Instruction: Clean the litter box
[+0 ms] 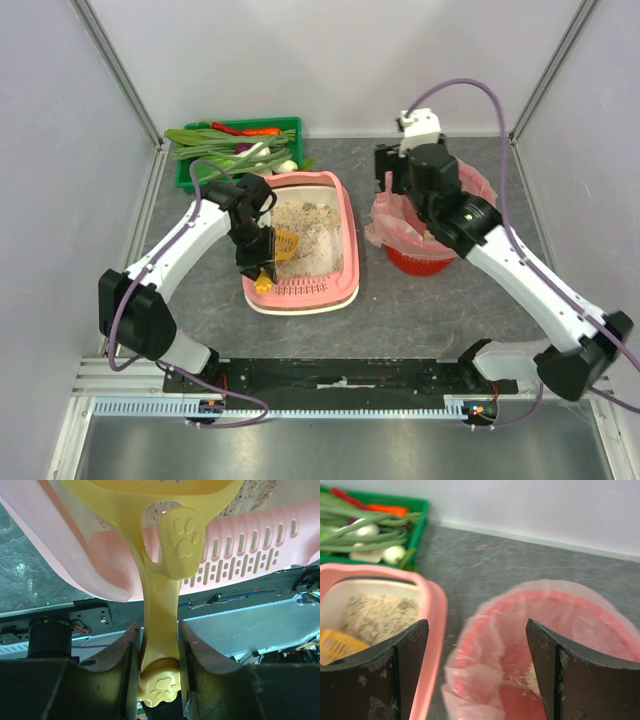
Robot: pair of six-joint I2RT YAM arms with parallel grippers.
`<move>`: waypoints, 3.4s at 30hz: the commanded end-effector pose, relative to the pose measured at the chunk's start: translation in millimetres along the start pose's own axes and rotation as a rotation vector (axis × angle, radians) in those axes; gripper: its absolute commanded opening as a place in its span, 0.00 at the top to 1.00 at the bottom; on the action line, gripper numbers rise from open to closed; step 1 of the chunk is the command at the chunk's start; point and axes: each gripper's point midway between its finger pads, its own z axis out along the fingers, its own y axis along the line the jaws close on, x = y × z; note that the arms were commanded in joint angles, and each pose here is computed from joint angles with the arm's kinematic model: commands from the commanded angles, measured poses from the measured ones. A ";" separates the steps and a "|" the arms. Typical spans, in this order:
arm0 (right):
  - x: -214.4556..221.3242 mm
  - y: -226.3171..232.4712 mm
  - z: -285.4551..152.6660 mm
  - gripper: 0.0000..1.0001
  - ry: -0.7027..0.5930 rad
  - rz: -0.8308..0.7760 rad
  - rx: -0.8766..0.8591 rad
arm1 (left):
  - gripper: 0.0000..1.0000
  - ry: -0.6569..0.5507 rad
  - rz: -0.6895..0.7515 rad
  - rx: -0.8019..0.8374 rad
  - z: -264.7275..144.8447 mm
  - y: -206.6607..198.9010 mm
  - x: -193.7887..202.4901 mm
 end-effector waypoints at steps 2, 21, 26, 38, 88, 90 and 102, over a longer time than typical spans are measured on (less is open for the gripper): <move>18.4 70.9 29.1 0.13 0.137 -0.036 -0.232 | 0.98 -0.112 0.041 0.051 -17.9 -15.9 -22.2; 114.8 126.9 105.4 0.32 0.514 -0.026 -0.224 | 0.98 -0.145 0.081 0.094 -26.0 -30.9 -39.3; 132.8 114.4 106.2 0.38 0.555 -0.063 -0.156 | 0.98 -0.147 0.083 0.096 -26.0 -31.8 -40.6; 167.7 119.7 105.7 0.49 0.642 -0.103 -0.163 | 0.98 -0.144 0.098 0.086 -23.9 -30.1 -42.1; 153.7 123.4 64.1 0.40 0.664 -0.162 -0.073 | 0.98 -0.155 0.131 0.046 -7.9 -17.3 -43.3; 138.2 122.1 63.7 0.35 0.626 -0.149 -0.069 | 0.98 -0.158 0.128 0.035 -7.4 -16.8 -46.6; 62.5 104.0 53.2 0.10 0.427 -0.115 -0.039 | 0.98 -0.138 0.079 0.007 1.2 -20.7 -61.3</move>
